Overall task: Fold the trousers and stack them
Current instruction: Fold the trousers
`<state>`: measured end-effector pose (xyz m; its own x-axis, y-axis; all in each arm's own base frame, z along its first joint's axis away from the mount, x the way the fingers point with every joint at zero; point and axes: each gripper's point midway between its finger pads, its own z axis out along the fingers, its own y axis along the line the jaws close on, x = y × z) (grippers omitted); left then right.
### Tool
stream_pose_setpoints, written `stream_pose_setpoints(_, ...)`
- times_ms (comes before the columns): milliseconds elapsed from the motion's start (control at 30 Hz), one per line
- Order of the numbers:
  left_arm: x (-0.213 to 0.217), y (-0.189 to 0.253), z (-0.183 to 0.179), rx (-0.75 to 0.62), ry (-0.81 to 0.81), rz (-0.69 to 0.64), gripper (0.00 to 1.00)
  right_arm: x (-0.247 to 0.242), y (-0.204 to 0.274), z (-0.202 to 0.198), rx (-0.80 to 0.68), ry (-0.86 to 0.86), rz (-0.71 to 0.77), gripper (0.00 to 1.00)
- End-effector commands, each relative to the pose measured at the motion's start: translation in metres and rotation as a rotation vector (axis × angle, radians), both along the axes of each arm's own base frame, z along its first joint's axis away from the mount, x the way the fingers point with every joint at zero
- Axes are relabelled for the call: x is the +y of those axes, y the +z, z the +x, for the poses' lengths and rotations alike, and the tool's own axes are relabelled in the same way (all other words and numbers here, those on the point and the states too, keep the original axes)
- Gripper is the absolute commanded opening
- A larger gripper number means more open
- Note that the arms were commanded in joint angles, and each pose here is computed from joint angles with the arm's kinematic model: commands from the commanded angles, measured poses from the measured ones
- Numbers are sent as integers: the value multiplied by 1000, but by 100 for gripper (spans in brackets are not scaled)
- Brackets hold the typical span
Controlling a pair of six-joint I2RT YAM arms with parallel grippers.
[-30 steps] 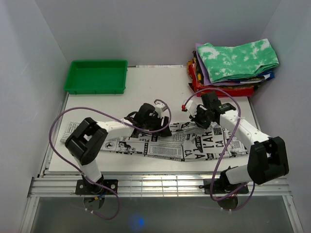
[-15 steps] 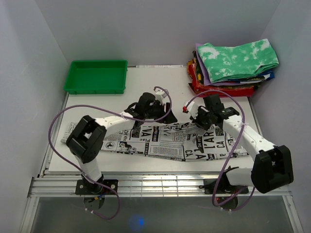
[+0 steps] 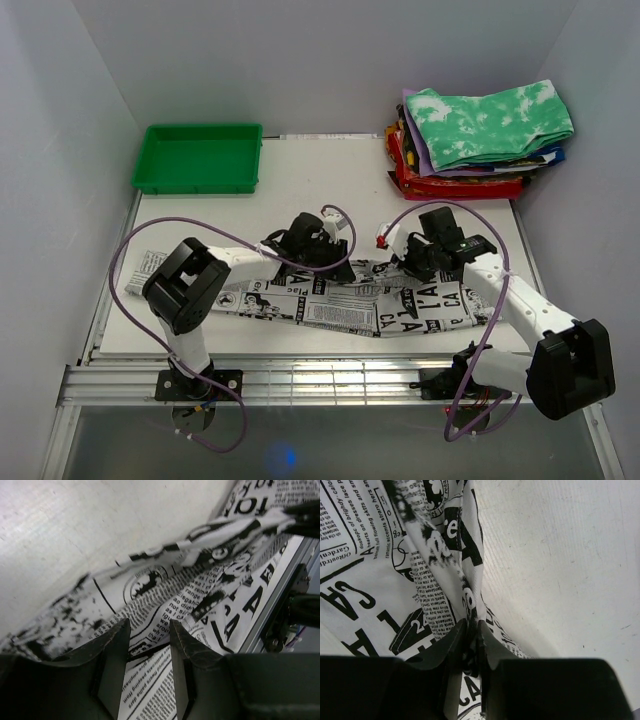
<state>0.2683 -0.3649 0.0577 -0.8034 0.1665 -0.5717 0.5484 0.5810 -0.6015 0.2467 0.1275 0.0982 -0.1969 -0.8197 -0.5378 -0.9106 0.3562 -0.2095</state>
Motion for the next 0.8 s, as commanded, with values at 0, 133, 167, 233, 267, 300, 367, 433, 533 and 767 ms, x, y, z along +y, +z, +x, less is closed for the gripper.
stream_pose_setpoints(0,6,17,-17,-92,-43,6,48,1,-3,-6,35,-3,-4,23)
stream_pose_setpoints(133,13,-4,-27,-101,-54,92,48,1,-7,-11,80,-20,-11,44)
stream_pose_setpoints(167,13,-9,-30,-103,-61,112,48,0,-6,-13,94,-30,-14,50)
stream_pose_setpoints(233,16,-21,-33,-99,-68,155,47,-1,-2,-10,92,-60,-12,64)
stream_pose_setpoints(267,18,-31,-35,-86,-72,185,47,0,8,-3,74,-99,2,65)
stream_pose_setpoints(300,19,-35,-34,-92,-72,201,47,2,15,1,63,-118,17,65)
stream_pose_setpoints(367,20,-46,-36,-101,-86,239,47,14,46,18,12,-149,90,63)
stream_pose_setpoints(433,22,-51,-36,-115,-85,264,47,27,63,28,24,-203,163,59)
stream_pose_setpoints(533,25,-59,-38,-135,-92,296,47,40,80,43,53,-254,224,48)
stream_pose_setpoints(767,32,-70,-45,-175,-111,338,46,40,41,38,152,-283,148,27)
